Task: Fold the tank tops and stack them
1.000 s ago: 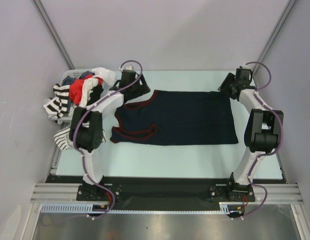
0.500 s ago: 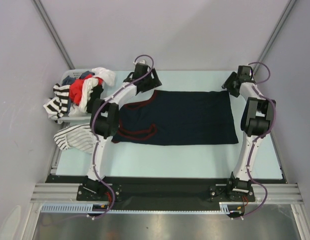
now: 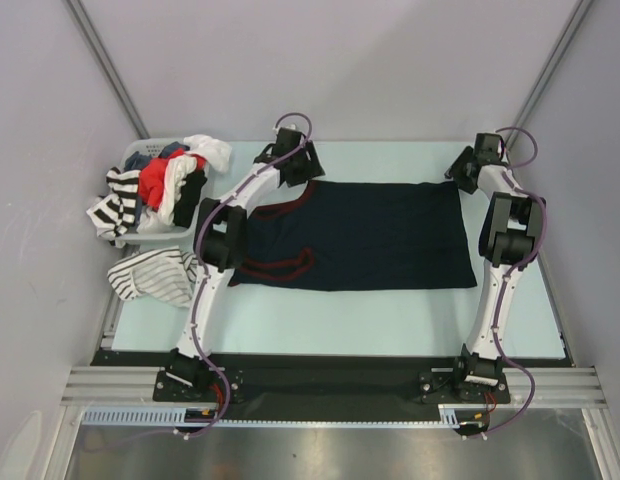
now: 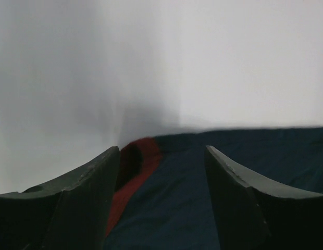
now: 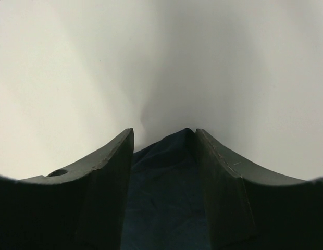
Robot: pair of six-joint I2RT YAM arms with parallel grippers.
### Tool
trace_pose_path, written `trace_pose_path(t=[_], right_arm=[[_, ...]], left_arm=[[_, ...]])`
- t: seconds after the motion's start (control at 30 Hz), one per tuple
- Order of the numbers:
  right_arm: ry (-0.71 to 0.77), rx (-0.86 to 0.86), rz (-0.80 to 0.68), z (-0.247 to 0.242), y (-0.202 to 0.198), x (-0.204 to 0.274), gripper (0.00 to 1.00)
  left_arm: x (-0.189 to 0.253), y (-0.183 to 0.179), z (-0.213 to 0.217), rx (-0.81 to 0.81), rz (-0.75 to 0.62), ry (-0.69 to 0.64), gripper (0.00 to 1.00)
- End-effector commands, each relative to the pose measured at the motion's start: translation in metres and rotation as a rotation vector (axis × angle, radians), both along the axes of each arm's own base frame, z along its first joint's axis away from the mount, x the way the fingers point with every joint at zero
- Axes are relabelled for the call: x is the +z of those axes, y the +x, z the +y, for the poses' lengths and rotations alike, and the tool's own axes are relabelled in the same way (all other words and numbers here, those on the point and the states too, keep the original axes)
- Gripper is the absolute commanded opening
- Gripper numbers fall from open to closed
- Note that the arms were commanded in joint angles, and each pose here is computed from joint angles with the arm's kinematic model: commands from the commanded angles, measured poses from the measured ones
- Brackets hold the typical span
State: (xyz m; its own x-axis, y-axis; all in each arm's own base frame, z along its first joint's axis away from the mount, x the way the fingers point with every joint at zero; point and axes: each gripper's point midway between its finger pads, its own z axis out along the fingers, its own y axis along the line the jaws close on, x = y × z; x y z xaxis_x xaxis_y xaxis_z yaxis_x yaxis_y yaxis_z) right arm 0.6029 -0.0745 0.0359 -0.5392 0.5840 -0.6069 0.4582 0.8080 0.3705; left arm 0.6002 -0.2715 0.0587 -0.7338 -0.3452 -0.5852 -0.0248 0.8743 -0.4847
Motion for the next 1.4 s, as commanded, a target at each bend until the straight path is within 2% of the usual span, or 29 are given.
trace_pose_path(t=[0.0, 0.1, 0.23, 0.33, 0.5, 0.6, 0.73, 0.83, 0.87, 0.93, 1.0, 1.1, 1.23, 1.3, 1.33, 1.37], right_arm=[[0.021, -0.004, -0.020, -0.002, 0.007, 0.000, 0.56], [0.034, 0.003, -0.023, 0.000, 0.008, -0.002, 0.55], [0.040, 0.007, -0.026, 0.002, 0.009, -0.003, 0.53], [0.041, 0.012, -0.020, 0.005, 0.007, -0.004, 0.51], [0.045, 0.026, -0.027, 0.009, 0.007, -0.004, 0.48], [0.042, 0.031, -0.028, 0.010, 0.007, -0.002, 0.48], [0.027, 0.027, -0.029, 0.010, 0.008, -0.001, 0.43], [-0.002, 0.020, -0.034, 0.006, 0.012, 0.003, 0.47], [-0.009, 0.017, -0.024, 0.004, 0.011, 0.002, 0.55], [-0.031, 0.012, -0.023, 0.002, 0.012, 0.005, 0.56], [-0.043, 0.011, -0.026, 0.001, 0.012, 0.008, 0.56], [-0.054, 0.007, -0.037, 0.001, 0.009, 0.015, 0.50], [-0.105, -0.018, -0.051, -0.005, 0.004, 0.023, 0.37], [-0.121, -0.018, -0.057, -0.003, 0.003, 0.025, 0.29], [-0.125, -0.018, -0.065, -0.002, 0.003, 0.029, 0.27], [-0.124, -0.016, -0.072, -0.002, 0.004, 0.030, 0.19]], left_arm=[[0.025, -0.006, 0.006, 0.013, -0.047, -0.013, 0.72], [0.022, -0.016, 0.011, 0.011, -0.023, 0.008, 0.70], [0.006, -0.015, 0.007, -0.010, 0.028, 0.017, 0.60], [0.012, -0.014, 0.006, -0.004, 0.020, 0.012, 0.51], [0.016, -0.007, 0.009, 0.007, 0.006, 0.006, 0.51], [0.018, -0.002, 0.006, -0.004, -0.001, -0.007, 0.42], [0.016, 0.003, 0.005, -0.004, -0.002, -0.011, 0.37], [0.016, 0.003, 0.004, -0.005, -0.005, -0.010, 0.37], [0.017, 0.003, 0.004, -0.005, -0.005, -0.012, 0.37], [0.017, 0.003, 0.004, -0.009, -0.006, -0.012, 0.44], [0.016, 0.001, 0.004, -0.010, -0.003, -0.010, 0.45], [0.017, -0.001, 0.006, -0.007, -0.006, -0.008, 0.45], [0.017, -0.001, 0.006, -0.007, -0.008, -0.011, 0.38], [0.017, -0.001, 0.005, -0.013, -0.008, -0.014, 0.30], [0.017, -0.001, 0.004, -0.014, -0.011, -0.016, 0.19], [0.018, 0.000, 0.003, -0.015, -0.014, -0.020, 0.13]])
